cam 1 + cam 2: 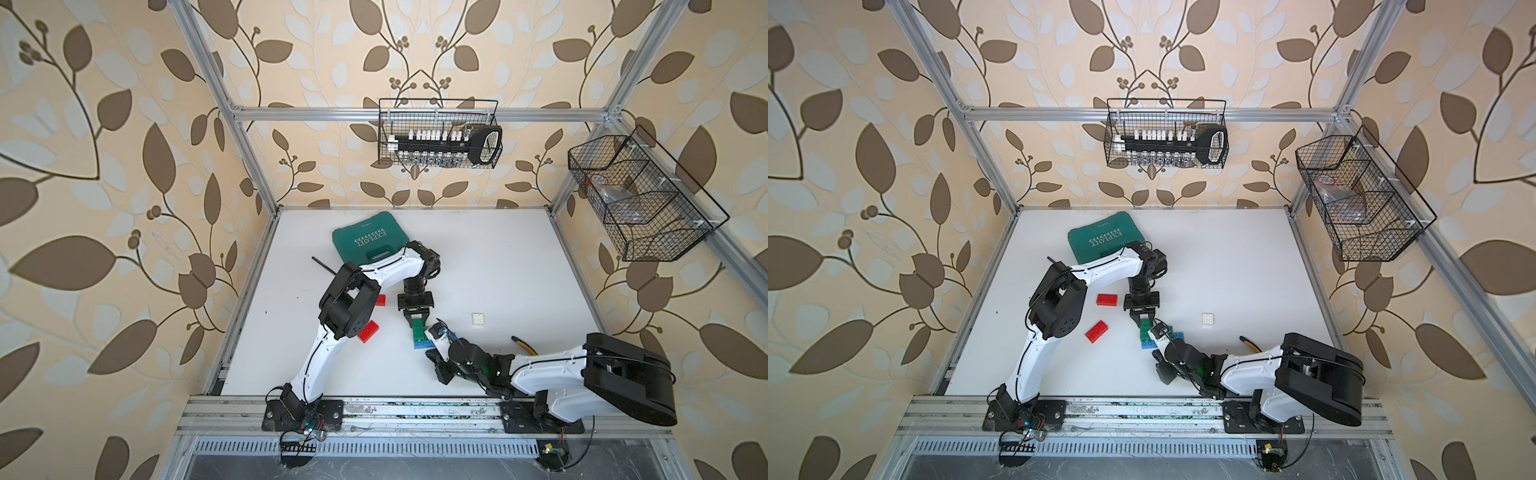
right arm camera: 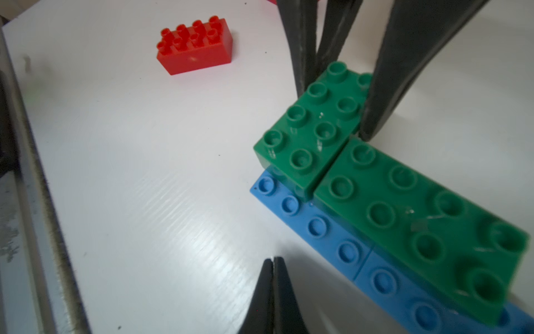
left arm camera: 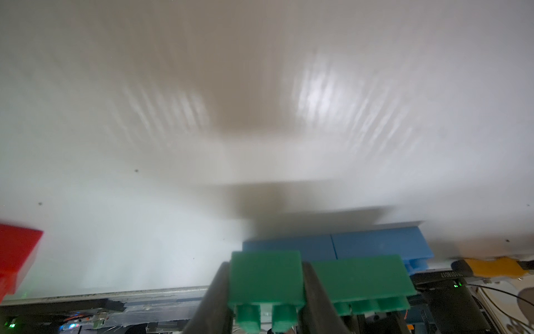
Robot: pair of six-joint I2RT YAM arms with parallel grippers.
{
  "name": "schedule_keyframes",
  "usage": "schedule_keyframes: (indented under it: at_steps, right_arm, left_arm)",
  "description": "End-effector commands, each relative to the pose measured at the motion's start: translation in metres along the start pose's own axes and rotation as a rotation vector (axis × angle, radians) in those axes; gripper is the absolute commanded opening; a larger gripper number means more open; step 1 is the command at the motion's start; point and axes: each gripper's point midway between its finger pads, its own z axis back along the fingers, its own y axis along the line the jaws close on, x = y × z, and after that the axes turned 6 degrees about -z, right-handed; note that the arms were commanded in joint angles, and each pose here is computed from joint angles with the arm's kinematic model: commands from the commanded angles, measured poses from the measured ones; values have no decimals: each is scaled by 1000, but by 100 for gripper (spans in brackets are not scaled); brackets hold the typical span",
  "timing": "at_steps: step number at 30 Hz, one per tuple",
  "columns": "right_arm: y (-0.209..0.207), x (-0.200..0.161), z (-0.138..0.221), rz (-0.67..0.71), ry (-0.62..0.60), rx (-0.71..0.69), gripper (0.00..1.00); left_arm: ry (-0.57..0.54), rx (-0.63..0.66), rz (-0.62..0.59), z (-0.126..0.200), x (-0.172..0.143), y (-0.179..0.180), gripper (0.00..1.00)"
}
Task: Assemble a small pinwheel with lego
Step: Assemble the lego brick with the lego brick.
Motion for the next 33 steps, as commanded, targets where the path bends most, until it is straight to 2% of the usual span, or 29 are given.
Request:
schedule_keyframes:
  at_steps: [1,10,20,24,33]
  right_arm:
    - [12,1,9,-6,33,54,0]
    - [13,37,26,41,-47,19,0]
    - [8,57,13,5,-65,60,0]
    - [16,68,8,36,-58,89,0]
    - [15,59,-14,37,-22,90,0]
  left_arm:
    - [-45,7,12,6,0,-1,0]
    - [-71,48,39,12,3,3,0]
    - [-67,49,42,4,2,0,0]
    - [-63,60,38,4,4,0,0]
    - [-61,52,35,4,4,-2,0]
